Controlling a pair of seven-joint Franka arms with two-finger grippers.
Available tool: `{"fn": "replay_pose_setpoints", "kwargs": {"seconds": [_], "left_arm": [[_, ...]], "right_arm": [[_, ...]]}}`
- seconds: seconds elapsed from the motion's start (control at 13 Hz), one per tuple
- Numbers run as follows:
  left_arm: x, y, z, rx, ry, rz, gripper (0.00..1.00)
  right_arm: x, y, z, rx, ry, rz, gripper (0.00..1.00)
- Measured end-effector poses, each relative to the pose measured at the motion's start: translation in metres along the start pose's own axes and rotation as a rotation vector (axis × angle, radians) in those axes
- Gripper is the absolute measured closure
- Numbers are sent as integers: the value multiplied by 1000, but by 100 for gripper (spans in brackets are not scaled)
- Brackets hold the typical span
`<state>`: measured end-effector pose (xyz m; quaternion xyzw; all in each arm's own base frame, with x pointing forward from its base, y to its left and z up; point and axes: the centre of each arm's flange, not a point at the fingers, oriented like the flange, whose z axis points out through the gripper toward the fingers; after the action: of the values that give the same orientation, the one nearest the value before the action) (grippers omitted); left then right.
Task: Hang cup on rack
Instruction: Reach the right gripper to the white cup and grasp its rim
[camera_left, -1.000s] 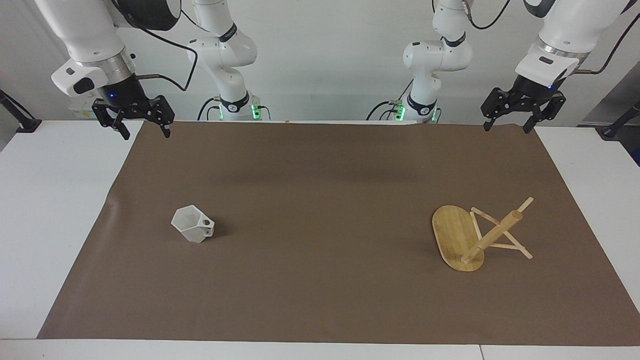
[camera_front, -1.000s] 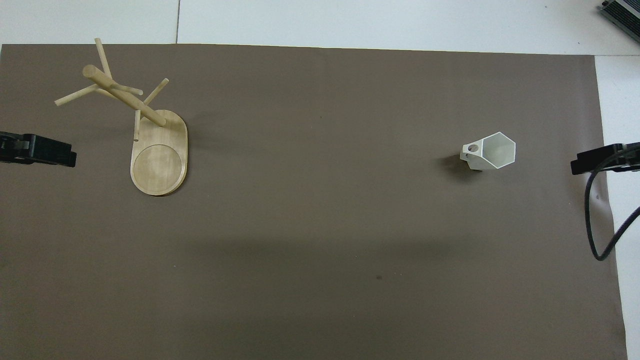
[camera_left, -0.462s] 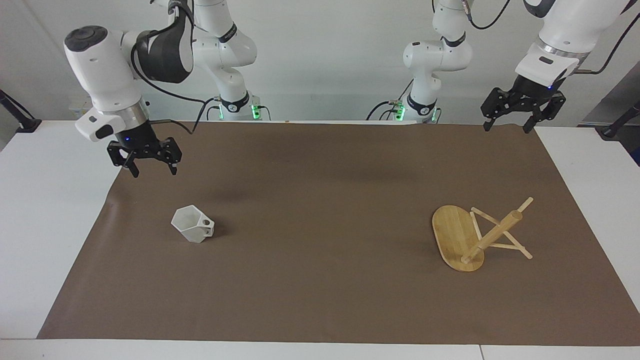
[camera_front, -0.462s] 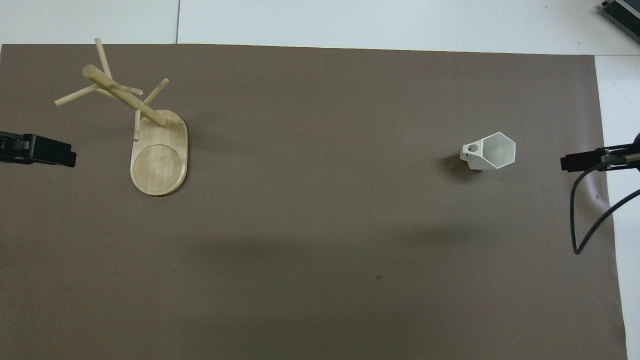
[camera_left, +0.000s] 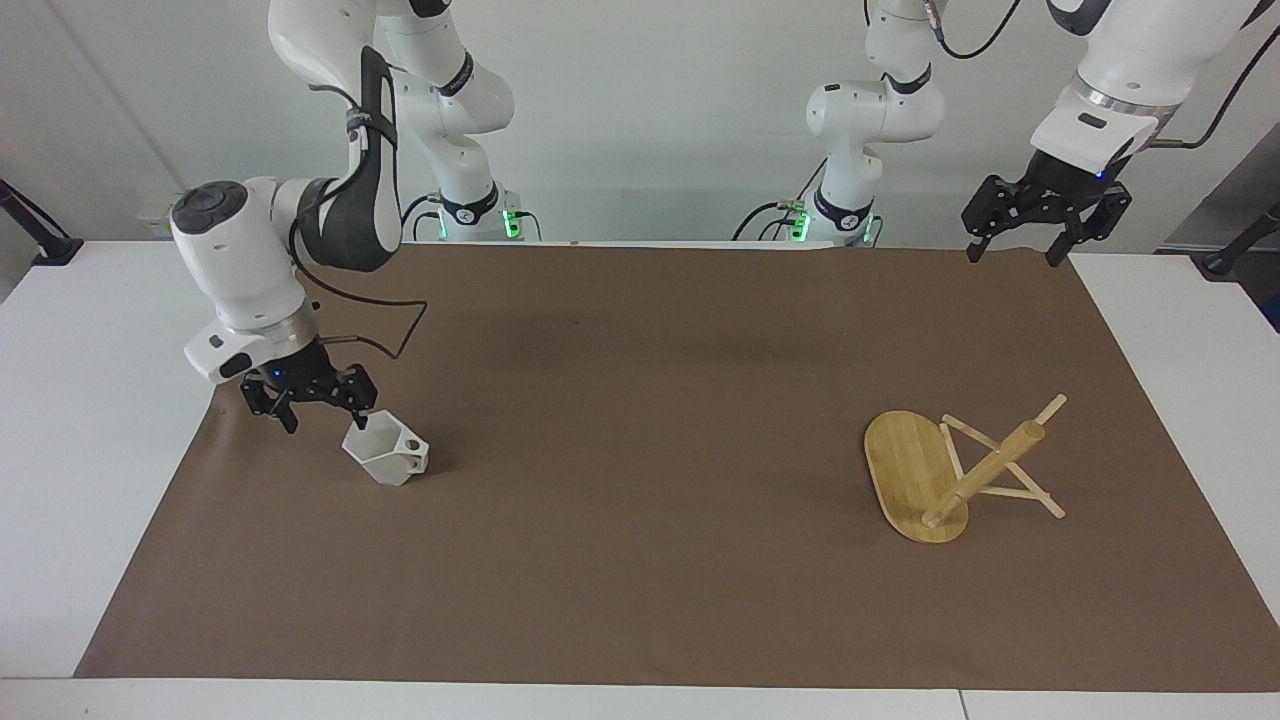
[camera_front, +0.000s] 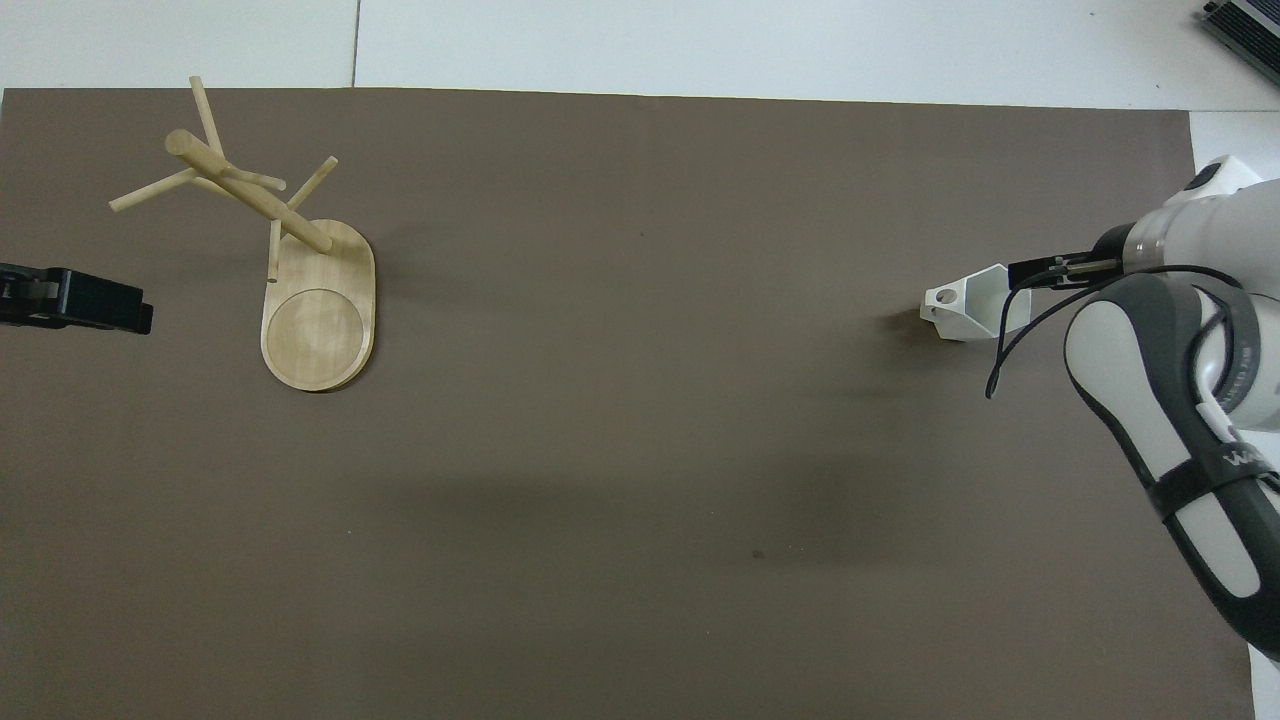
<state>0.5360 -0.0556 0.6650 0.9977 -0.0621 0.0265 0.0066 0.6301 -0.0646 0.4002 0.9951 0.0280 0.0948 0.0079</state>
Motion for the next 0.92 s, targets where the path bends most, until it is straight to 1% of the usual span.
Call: {"fn": "replay_pose_setpoints", "kwargs": {"seconds": [0.15,0.31,0.38,0.46,0.62,0.69,0.77,0.92], "left_arm": [[0,0,0,0,0,0,0],[0,0,0,0,0,0,0],[0,0,0,0,0,0,0],[0,0,0,0,0,0,0],[0,0,0,0,0,0,0],[0,0,0,0,0,0,0],[0,0,0,0,0,0,0],[0,0,0,0,0,0,0]], "right_arm": [[0,0,18,-3,-11,1,0],[-3,0,26,-1,-26,2,0],[-6,-1,30,1,-35,3,4],[-10,-1,34,3,-45,4,4],[-15,-2,41,6,-62,5,21],[-17,-2,43,7,-69,6,22],[-19,-2,45,9,-75,7,33],[-21,-2,47,20,-88,14,60]]}}
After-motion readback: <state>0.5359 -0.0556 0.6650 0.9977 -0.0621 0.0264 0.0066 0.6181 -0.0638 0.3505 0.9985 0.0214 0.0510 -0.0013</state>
